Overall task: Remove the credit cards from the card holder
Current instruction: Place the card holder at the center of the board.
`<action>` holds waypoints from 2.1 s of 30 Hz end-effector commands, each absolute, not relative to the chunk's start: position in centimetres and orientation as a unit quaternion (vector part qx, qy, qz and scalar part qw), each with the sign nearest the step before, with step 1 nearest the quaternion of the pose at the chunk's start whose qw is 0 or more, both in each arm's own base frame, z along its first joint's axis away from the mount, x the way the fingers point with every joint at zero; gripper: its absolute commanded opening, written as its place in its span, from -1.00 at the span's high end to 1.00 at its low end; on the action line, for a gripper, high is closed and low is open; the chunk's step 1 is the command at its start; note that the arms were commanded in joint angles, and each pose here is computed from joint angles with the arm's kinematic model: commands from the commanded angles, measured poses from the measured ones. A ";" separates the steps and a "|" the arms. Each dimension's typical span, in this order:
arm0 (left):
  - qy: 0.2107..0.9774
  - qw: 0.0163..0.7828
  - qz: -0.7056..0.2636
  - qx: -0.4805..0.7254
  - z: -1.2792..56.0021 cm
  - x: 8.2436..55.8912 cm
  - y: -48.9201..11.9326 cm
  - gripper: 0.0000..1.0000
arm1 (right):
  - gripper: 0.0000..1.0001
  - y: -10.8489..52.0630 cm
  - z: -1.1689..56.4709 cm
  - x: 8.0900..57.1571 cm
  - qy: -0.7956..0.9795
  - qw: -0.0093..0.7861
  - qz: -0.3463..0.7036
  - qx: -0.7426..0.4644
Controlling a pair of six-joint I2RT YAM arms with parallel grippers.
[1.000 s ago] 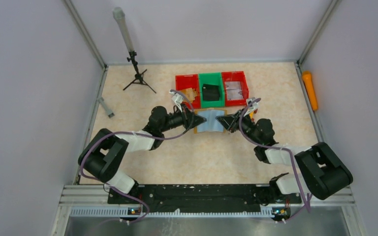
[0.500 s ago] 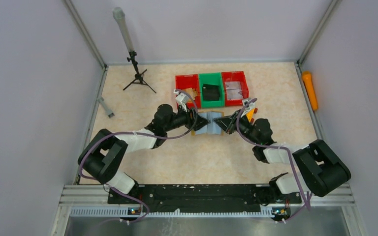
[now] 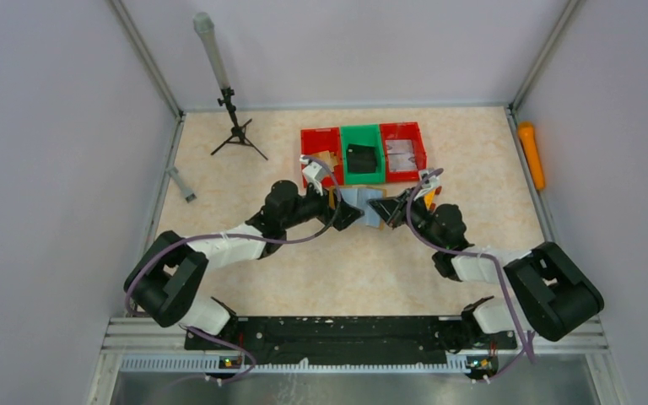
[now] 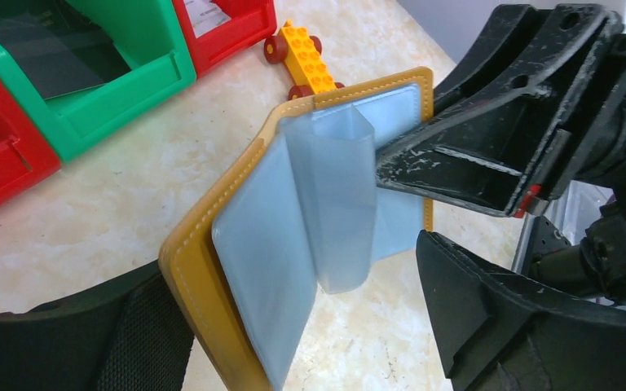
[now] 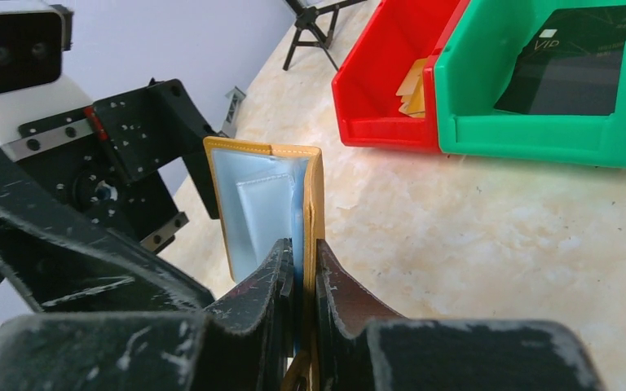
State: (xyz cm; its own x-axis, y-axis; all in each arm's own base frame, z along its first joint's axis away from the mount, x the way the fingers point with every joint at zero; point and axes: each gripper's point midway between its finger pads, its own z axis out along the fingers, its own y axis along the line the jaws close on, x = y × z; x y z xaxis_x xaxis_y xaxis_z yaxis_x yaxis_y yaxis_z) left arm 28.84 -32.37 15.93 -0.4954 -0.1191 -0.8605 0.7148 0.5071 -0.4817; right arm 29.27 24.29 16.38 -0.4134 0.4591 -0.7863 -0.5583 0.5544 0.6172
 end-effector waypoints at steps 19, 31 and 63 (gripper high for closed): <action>0.763 0.465 -0.388 0.226 14.9 30.2 -33.5 -0.93 | 0.99 24.5 20.0 28.7 0.648 0.582 0.491 -0.034; 0.810 0.453 -0.332 0.168 13.2 32.4 -31.2 -0.47 | 0.92 23.9 20.0 29.0 0.650 0.592 0.477 -0.022; 0.711 0.533 -0.429 0.163 18.9 29.9 -28.0 -0.97 | 0.92 22.8 19.6 29.4 0.657 0.601 0.456 0.000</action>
